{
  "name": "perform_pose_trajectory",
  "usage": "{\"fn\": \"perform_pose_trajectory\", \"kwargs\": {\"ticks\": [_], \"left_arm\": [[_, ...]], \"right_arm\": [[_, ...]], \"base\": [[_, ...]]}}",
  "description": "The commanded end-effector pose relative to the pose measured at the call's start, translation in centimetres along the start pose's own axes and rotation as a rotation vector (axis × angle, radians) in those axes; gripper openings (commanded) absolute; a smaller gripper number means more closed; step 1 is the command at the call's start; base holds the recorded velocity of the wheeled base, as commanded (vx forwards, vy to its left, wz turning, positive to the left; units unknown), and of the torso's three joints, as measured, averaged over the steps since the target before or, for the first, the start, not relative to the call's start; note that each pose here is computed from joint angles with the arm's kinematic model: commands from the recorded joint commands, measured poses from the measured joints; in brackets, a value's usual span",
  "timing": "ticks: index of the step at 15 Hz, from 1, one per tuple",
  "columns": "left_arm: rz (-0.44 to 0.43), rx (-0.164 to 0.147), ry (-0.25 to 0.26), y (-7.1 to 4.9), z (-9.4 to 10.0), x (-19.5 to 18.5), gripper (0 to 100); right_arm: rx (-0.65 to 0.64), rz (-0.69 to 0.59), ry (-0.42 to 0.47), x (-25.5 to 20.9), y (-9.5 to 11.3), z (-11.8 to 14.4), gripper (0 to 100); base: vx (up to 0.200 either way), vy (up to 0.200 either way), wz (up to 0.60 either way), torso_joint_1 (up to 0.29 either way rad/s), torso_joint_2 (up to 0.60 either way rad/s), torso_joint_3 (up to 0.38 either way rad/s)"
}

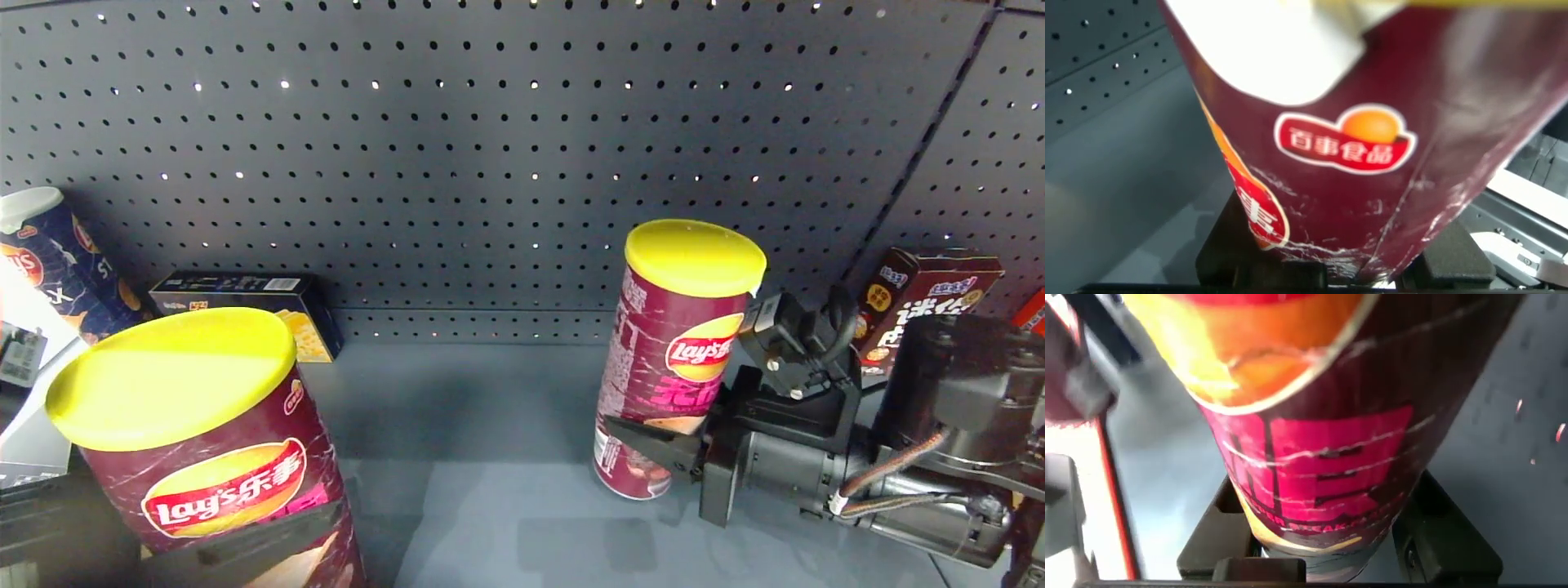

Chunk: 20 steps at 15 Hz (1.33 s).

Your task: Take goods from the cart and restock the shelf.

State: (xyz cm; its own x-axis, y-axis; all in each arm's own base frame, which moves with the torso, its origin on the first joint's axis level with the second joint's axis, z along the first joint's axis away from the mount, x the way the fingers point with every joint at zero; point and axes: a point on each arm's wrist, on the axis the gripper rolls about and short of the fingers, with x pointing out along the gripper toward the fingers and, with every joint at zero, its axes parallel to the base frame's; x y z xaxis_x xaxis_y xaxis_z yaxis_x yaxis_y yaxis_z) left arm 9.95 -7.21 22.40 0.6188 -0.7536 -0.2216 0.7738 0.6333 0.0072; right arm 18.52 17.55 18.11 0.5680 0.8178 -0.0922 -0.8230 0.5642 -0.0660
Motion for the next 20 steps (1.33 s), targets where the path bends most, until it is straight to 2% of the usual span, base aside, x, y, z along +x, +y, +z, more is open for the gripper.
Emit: {"fn": "perform_pose_trajectory", "kwargs": {"ticks": [1,3,8,20], "left_arm": [[0.009,0.001,-0.003,0.0,0.1,0.0,0],[0.010,-0.001,0.000,0.0,0.0,0.0,0],[0.039,-0.006,0.009,0.1,-0.1,0.0,0],[0.047,-0.009,0.017,0.1,-0.3,0.1,0]], "right_arm": [[0.005,-0.018,-0.001,-1.3,0.5,-0.4,0],[0.002,-0.036,-0.010,-1.0,1.0,-0.3,0],[0.017,-0.038,-0.020,-0.2,4.2,-2.7,0],[0.025,-0.065,-0.029,0.9,4.4,-4.9,0]], "base": [[0.000,0.000,0.00,0.000,0.00,0.000],[0.000,0.000,0.00,0.000,0.00,0.000],[0.000,0.000,0.00,0.000,0.00,0.000],[0.000,0.000,0.00,0.000,0.00,0.000]]}}
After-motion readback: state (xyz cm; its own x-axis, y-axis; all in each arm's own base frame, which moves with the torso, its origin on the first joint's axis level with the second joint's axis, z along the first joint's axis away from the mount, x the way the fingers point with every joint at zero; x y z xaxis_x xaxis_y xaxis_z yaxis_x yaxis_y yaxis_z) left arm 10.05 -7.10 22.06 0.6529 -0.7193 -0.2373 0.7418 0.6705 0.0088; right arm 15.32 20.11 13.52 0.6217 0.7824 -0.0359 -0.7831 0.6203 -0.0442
